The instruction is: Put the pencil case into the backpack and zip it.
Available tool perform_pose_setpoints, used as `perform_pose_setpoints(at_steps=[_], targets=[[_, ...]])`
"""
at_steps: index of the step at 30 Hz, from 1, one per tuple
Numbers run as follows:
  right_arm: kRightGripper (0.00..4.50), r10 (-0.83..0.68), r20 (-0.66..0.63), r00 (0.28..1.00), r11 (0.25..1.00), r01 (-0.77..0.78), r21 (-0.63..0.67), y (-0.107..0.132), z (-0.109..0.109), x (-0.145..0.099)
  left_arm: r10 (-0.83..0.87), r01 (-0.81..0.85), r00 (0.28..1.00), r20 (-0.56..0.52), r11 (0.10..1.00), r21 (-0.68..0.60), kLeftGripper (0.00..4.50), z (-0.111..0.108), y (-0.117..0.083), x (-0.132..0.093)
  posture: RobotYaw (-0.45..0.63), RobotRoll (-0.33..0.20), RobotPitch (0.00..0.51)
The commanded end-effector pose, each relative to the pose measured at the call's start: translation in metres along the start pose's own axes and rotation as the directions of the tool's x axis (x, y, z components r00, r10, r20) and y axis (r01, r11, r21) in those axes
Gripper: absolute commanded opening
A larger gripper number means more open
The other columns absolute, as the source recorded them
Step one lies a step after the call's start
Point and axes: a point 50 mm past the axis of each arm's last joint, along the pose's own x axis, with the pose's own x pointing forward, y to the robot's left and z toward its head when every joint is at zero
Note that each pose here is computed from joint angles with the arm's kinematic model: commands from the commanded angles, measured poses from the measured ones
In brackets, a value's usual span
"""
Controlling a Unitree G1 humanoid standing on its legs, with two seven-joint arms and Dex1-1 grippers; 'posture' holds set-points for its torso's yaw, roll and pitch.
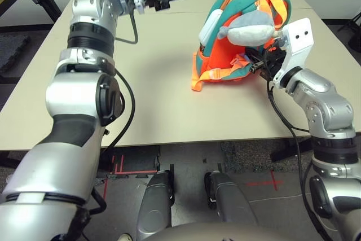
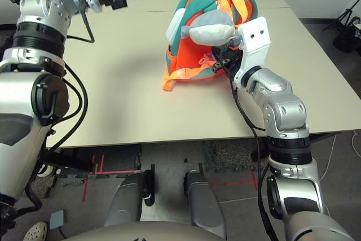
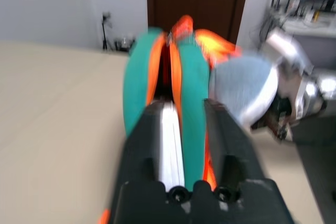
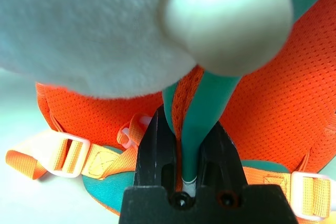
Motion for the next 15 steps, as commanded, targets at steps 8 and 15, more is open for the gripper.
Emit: perform_pose_setpoints(at_steps=[8, 15], targets=[[0.19, -0.011, -0.038, 0.999, 1.0, 0.011, -0.002, -0.002, -0.008, 0.0, 0.032, -0.03, 0.995, -0.096, 0.999, 0.02, 0.0, -0.022, -0.005, 0.014, -0.22, 0.0, 0.122], [0.19, -0.017, -0.038, 0.999, 1.0, 0.017, -0.002, -0.003, -0.008, -0.001, 0.079, -0.074, 0.988, -0.135, 0.997, 0.035, 0.0, -0.034, -0.002, 0.028, -0.22, 0.0, 0.123]])
